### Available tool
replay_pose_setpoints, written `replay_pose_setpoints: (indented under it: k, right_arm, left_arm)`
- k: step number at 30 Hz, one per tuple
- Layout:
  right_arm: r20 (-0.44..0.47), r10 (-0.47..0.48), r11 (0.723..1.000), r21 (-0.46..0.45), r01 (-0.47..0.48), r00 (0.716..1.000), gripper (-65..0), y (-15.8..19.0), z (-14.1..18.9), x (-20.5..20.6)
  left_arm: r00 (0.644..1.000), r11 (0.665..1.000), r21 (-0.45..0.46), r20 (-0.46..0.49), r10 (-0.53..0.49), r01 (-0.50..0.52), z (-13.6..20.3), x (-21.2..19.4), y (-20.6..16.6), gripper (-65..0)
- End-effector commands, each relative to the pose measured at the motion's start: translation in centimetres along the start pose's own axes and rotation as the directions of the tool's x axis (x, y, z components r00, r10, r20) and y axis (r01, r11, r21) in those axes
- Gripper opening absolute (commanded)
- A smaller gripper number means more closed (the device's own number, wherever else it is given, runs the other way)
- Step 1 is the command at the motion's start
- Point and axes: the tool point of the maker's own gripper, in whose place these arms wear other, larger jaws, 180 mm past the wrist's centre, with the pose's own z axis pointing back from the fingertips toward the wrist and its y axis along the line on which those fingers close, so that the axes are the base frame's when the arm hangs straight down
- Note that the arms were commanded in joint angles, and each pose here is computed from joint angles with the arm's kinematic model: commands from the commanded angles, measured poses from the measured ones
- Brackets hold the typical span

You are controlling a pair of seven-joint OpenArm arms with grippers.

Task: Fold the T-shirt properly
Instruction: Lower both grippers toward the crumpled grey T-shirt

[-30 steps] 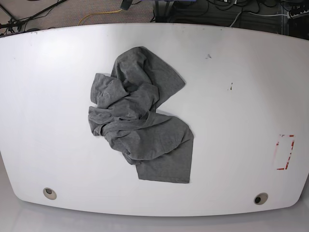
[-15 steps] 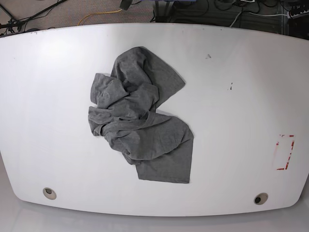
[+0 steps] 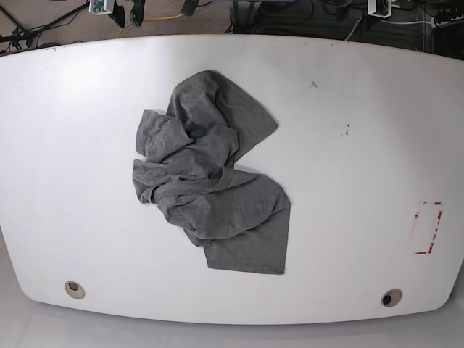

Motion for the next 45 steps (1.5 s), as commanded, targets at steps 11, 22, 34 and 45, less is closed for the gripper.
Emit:
replay_pose_setpoints:
  k: [11, 22, 34, 45]
  right_arm:
    - [0.137, 0.029, 0.998, 0.048, -0.036, 0.990, -38.7, 0.9, -5.1, 5.4]
    - [0.128, 0.088, 0.986, 0.132, -0.105, 0.988, -33.0, 2.4, -9.1, 8.4]
    - [0.171, 0.135, 0.978, 0.134, -0.159, 0.976, -32.7, 2.3, -10.6, 11.3]
    - [0.200, 0.148, 0.976, 0.128, -0.176, 0.969, -32.5, 2.2, -11.0, 12.6]
  left_arm:
    - [0.987, 0.996, -0.086, 0.158, 0.031, -0.017, -2.7, 4.4, -2.9, -23.1]
    - [0.982, 0.986, -0.167, 0.189, 0.030, 0.002, -7.2, 7.7, -5.7, -22.8]
    - [0.986, 0.977, -0.201, 0.159, -0.042, 0.074, -13.3, 12.7, -7.0, -22.8]
    - [0.988, 0.935, -0.327, 0.113, -0.108, 0.139, -17.3, 12.7, -10.2, -22.8]
